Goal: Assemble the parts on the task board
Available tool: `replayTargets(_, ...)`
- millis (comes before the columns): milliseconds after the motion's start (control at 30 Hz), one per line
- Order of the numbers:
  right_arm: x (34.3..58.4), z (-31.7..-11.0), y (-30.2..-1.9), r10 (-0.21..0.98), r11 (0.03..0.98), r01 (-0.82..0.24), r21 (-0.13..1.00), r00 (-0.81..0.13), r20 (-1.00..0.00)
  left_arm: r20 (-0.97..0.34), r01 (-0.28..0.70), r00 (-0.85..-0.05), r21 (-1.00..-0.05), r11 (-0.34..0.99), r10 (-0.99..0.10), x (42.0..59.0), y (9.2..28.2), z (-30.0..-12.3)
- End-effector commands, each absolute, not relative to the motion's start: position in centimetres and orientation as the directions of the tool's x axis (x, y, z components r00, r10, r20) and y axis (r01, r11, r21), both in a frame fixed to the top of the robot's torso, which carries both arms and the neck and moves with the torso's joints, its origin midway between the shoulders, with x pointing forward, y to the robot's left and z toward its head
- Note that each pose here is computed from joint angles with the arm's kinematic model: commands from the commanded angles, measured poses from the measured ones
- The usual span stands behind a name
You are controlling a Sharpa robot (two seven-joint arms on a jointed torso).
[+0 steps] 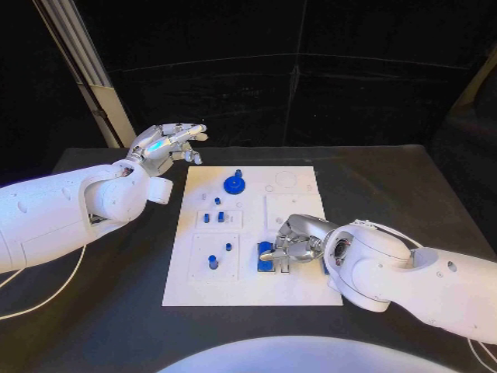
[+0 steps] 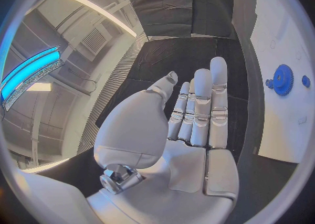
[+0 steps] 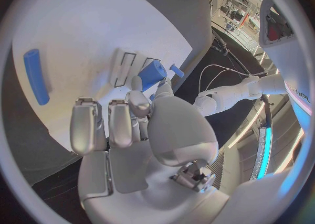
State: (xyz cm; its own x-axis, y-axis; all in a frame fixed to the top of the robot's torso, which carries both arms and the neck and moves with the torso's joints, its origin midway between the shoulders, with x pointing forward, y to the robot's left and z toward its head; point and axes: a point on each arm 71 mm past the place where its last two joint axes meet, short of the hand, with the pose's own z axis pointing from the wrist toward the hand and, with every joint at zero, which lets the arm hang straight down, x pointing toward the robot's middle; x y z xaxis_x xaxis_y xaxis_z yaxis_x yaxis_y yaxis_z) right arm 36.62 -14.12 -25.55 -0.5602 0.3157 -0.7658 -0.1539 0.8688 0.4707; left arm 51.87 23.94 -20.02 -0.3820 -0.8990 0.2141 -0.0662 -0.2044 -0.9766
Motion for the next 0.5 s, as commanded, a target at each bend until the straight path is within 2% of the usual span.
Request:
replayTargets(33,36.47,-25.37,-13.78,0.279,0.859,-0.215,0.464,-0.564,-0.777,0.216,-0.064,-0.391,-0.976,-0.208,-0.895,51.86,23.81,-19.88)
replayTargets(500,36.73,-25.38,-13.96,0.287,0.858,-0.219,0.464,-0.544,-0.788,0.216,-0.063,-0.39,-0.976,-0.208,-0.895,51.88,23.85,-19.88)
